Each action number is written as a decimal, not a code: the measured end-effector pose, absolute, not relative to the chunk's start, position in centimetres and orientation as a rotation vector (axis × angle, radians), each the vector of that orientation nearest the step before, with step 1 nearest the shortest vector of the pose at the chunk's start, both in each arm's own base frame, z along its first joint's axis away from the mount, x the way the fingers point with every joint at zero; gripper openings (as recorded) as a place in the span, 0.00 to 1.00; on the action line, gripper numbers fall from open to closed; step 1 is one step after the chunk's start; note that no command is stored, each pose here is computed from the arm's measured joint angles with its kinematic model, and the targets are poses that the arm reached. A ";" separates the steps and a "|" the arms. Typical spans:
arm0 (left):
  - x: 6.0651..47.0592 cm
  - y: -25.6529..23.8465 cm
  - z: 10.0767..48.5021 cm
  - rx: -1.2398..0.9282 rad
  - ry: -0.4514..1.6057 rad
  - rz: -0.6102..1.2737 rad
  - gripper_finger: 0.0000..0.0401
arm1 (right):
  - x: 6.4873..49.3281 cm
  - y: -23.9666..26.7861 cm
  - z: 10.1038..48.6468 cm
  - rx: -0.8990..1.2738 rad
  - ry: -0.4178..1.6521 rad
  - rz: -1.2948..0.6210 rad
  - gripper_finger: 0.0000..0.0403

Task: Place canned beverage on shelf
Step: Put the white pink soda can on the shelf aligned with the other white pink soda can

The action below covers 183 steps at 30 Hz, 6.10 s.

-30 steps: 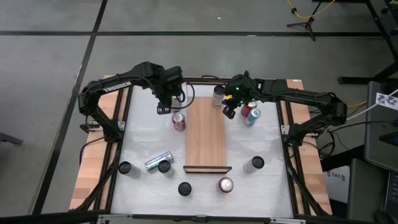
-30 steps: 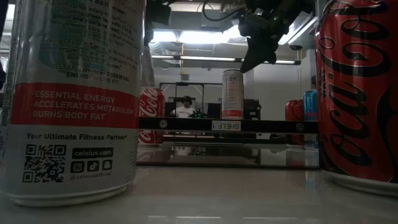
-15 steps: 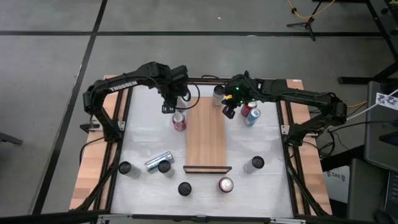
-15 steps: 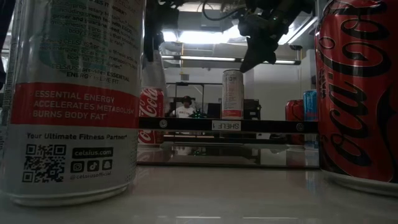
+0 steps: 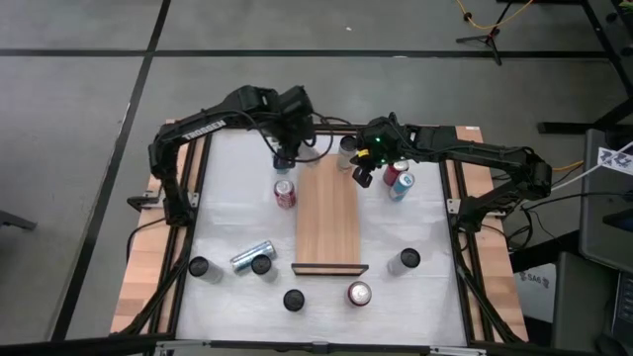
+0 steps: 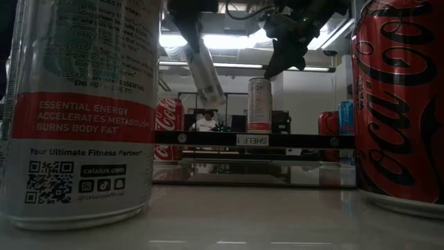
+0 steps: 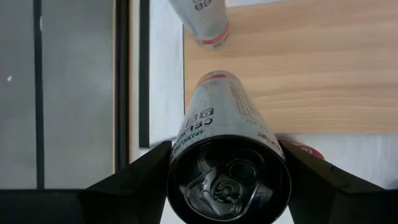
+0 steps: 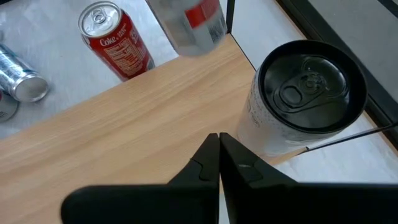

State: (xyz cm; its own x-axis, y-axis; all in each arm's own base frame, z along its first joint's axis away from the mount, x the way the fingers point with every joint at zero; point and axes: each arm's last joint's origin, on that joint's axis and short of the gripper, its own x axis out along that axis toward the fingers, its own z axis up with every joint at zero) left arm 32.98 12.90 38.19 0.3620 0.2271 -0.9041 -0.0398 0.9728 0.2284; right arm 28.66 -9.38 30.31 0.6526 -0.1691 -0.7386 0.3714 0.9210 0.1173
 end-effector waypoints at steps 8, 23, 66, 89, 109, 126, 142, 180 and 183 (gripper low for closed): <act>34.7 13.8 36.3 0.193 1.244 0.144 0.60 | 28.7 -9.4 30.3 0.270 0.805 -0.311 0.00; 36.1 15.3 33.3 0.175 1.333 0.122 0.60 | 28.6 -9.4 30.3 0.270 0.806 -0.311 0.00; 36.9 15.9 31.8 0.161 1.360 0.096 0.64 | 28.6 -9.4 30.3 0.270 0.808 -0.311 0.00; 37.1 16.0 31.8 0.162 1.338 0.111 0.65 | 28.6 -9.4 30.3 0.270 0.808 -0.311 0.00; 37.2 16.1 31.8 0.164 1.331 0.112 0.65 | 28.6 -9.4 30.3 0.270 0.808 -0.311 0.00; 37.2 16.1 31.8 0.164 1.331 0.112 0.65 | 28.6 -9.4 30.3 0.270 0.808 -0.311 0.00; 37.3 16.1 31.9 0.167 1.322 0.114 0.65 | 28.6 -9.4 30.3 0.270 0.808 -0.311 0.00; 37.2 16.2 31.9 0.158 1.337 0.186 0.84 | 28.6 -9.4 30.3 0.270 0.808 -0.311 0.00; 37.2 16.1 31.9 0.160 1.339 0.183 0.84 | 28.6 -9.4 30.3 0.270 0.808 -0.311 0.00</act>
